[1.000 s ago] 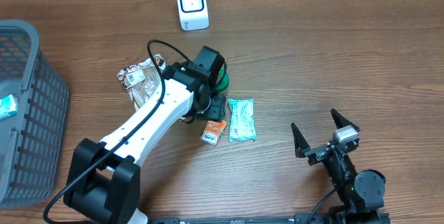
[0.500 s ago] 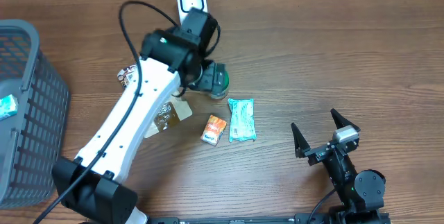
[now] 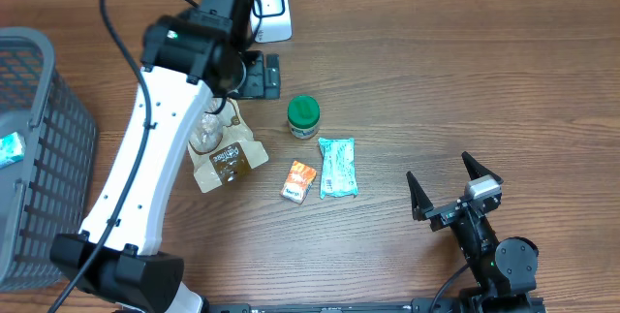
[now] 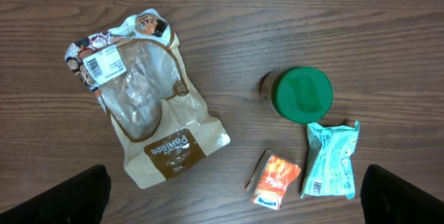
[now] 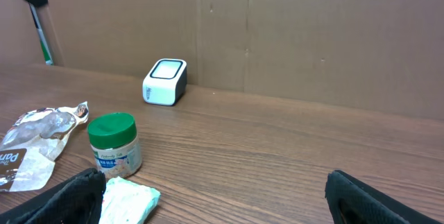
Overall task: Scan the item barcode
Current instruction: 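Drop the orange box left of the mint-green packet, open left gripper, then return the left gripper into the basket and grasp the blue tissue pack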
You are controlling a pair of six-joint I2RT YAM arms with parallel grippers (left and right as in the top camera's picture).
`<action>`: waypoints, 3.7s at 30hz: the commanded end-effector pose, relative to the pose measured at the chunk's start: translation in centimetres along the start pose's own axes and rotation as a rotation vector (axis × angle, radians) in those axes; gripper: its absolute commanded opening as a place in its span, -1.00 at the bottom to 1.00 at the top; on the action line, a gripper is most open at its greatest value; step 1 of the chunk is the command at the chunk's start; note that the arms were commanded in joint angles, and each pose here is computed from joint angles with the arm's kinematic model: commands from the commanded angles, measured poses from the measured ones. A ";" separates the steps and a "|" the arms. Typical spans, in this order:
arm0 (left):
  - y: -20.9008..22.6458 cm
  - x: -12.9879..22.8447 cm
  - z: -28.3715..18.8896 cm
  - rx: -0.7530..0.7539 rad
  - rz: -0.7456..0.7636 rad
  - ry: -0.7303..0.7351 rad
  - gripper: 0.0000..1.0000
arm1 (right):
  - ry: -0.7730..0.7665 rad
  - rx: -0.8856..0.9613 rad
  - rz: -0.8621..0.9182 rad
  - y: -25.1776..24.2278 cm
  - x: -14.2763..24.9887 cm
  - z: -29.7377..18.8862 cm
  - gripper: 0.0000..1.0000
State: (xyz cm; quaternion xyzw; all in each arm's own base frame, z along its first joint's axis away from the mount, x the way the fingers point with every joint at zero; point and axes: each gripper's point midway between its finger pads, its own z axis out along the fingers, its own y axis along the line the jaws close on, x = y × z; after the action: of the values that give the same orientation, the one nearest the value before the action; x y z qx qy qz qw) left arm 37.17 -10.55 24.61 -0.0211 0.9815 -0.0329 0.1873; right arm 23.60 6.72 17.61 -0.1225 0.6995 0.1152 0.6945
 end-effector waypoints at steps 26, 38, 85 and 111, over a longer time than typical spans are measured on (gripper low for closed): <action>26.0 -0.2 -25.0 -0.263 -0.793 -0.604 0.96 | -0.002 -0.003 0.006 0.0 0.2 0.0 1.00; 35.6 3.1 -21.1 -0.435 -1.085 -0.455 0.89 | -0.002 -0.003 0.006 0.0 0.2 0.0 1.00; 49.2 5.8 1.4 -0.603 -0.693 -0.140 0.79 | -0.002 -0.003 0.006 0.0 0.2 0.0 1.00; 49.4 7.3 11.6 -0.581 -0.503 -0.086 0.66 | -0.002 -0.003 0.006 0.0 0.2 0.0 1.00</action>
State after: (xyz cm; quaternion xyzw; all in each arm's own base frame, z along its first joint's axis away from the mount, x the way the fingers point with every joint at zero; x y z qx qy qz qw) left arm 32.79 37.60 8.03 -0.3306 0.9010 0.1962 0.2009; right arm 23.60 6.73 17.62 -0.1228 0.6994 0.1152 0.6947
